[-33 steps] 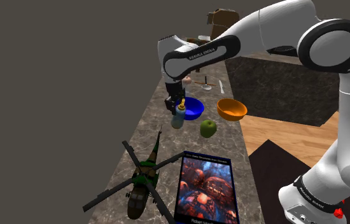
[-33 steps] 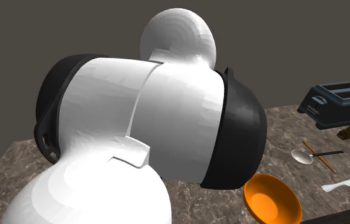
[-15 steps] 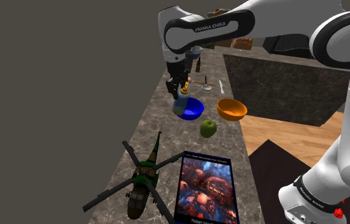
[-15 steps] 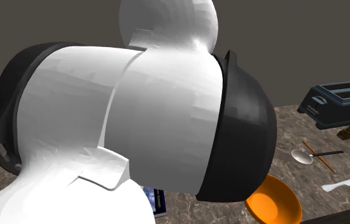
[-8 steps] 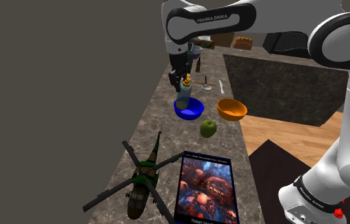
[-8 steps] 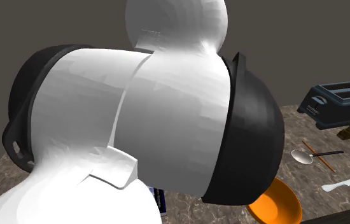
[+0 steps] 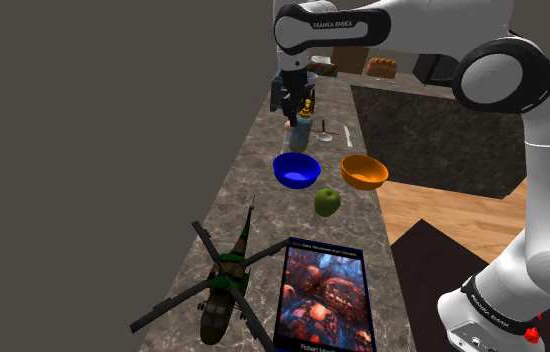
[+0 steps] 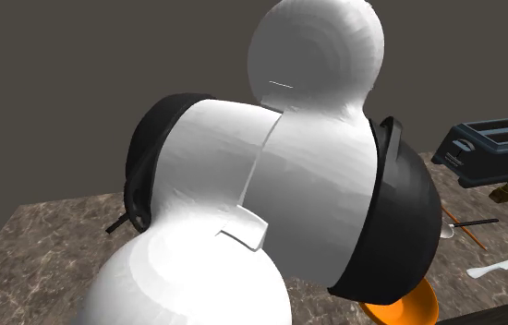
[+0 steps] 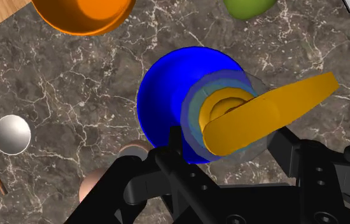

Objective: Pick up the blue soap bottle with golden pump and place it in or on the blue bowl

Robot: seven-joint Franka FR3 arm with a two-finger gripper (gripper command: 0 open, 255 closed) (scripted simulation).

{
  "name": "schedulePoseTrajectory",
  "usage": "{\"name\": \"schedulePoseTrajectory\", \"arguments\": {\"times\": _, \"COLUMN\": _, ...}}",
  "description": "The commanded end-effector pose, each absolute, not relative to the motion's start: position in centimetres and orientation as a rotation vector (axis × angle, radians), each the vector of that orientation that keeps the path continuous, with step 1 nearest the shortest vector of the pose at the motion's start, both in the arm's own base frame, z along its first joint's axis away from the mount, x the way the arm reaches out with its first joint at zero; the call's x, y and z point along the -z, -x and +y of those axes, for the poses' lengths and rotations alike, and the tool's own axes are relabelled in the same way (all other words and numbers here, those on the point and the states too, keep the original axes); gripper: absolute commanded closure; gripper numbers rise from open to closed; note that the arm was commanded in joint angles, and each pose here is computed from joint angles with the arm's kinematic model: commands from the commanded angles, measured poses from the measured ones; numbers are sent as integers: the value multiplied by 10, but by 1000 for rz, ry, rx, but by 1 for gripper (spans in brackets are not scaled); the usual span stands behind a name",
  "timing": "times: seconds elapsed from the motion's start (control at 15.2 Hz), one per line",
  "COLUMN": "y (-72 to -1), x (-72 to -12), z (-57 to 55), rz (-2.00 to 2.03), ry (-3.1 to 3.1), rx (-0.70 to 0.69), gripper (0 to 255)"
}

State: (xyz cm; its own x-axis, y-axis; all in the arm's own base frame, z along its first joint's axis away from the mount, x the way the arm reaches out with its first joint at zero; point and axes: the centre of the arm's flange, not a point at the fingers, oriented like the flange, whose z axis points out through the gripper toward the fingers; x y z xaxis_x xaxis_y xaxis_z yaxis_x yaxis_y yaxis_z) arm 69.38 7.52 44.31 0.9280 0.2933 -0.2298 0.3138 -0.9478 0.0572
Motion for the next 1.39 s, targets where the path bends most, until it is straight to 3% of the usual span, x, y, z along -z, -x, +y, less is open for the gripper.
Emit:
{"name": "schedulePoseTrajectory", "arguments": {"times": 0.0, "y": -706, "x": -449, "z": 51, "rz": 474, "ry": -2993, "rx": 335, "gripper": 255}}
{"name": "schedulePoseTrajectory", "arguments": {"times": 1.32, "y": -706, "x": -357, "z": 51, "rz": 474, "ry": -2993, "rx": 335, "gripper": 255}}
